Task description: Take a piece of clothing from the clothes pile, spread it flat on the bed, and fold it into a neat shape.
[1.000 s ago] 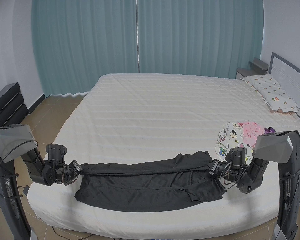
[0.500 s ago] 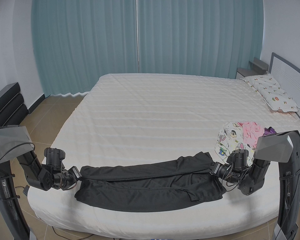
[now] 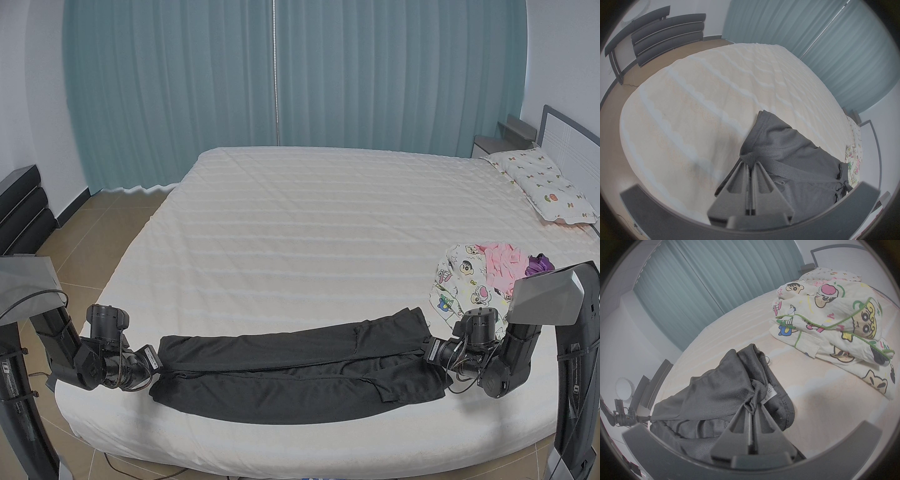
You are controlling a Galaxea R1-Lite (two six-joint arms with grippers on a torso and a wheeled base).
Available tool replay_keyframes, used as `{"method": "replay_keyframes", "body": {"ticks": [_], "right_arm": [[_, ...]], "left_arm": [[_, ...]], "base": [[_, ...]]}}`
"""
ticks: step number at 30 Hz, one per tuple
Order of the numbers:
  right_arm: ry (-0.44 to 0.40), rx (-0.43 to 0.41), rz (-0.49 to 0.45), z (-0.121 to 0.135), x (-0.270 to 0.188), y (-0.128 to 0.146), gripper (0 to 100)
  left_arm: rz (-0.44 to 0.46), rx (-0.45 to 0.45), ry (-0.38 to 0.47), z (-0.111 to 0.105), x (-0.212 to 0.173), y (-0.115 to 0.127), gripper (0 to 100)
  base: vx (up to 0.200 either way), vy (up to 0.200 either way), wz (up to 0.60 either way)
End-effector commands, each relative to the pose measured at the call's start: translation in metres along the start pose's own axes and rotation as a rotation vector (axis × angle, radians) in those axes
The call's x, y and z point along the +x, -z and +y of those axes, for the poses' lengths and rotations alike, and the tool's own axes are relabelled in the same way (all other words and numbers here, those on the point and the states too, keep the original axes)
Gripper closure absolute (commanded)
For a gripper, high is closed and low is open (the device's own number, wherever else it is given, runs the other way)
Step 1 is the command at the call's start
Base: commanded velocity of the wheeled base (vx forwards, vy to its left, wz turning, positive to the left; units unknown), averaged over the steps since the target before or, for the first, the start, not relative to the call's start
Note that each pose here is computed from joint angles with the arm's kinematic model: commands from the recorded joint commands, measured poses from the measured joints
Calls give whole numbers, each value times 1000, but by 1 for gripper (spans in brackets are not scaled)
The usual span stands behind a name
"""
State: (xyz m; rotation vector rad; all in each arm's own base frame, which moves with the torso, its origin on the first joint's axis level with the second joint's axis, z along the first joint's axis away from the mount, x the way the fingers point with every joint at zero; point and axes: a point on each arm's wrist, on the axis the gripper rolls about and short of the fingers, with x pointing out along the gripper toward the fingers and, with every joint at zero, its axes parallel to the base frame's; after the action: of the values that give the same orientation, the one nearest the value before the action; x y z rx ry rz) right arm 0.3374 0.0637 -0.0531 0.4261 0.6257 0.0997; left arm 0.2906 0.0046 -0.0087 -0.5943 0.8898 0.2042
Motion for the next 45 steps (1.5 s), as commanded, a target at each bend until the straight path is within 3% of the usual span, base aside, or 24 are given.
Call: {"method": "replay_keyframes", "body": {"ticks": [1,6,12,16,20,26,29,34,45], "right_arm": [[-3,-5,-1,-1,0,2,0],[-17,-7,-8,-1,0,3,0],[-18,16,-84,-5,-11,-19,0],[-58,35,-153,-7,-27,-47,0],[-128,24,-181,1,-33,-63,0],[-170,1,-117,24,-7,-60,0],[-222,-16,-68,37,8,-58,0],[-233,-28,-8,46,34,-46,0],[-221,-49,-4,44,56,-41,0]], "left_arm": [[19,6,-12,3,-1,6,0],[42,21,-16,2,-2,13,0],[37,13,-21,3,-8,15,0],[0,-54,-11,7,-19,6,0],[-15,-235,89,4,-27,-11,0],[56,-355,196,1,-25,-16,0],[84,-355,219,1,-25,-15,0],[91,-358,229,2,-24,-15,0],[88,-351,226,4,-24,-12,0]], "base": [[0,0,0],[0,0,0],[0,0,0],[0,0,0],[0,0,0],[0,0,0],[0,0,0],[0,0,0],[0,0,0]]}}
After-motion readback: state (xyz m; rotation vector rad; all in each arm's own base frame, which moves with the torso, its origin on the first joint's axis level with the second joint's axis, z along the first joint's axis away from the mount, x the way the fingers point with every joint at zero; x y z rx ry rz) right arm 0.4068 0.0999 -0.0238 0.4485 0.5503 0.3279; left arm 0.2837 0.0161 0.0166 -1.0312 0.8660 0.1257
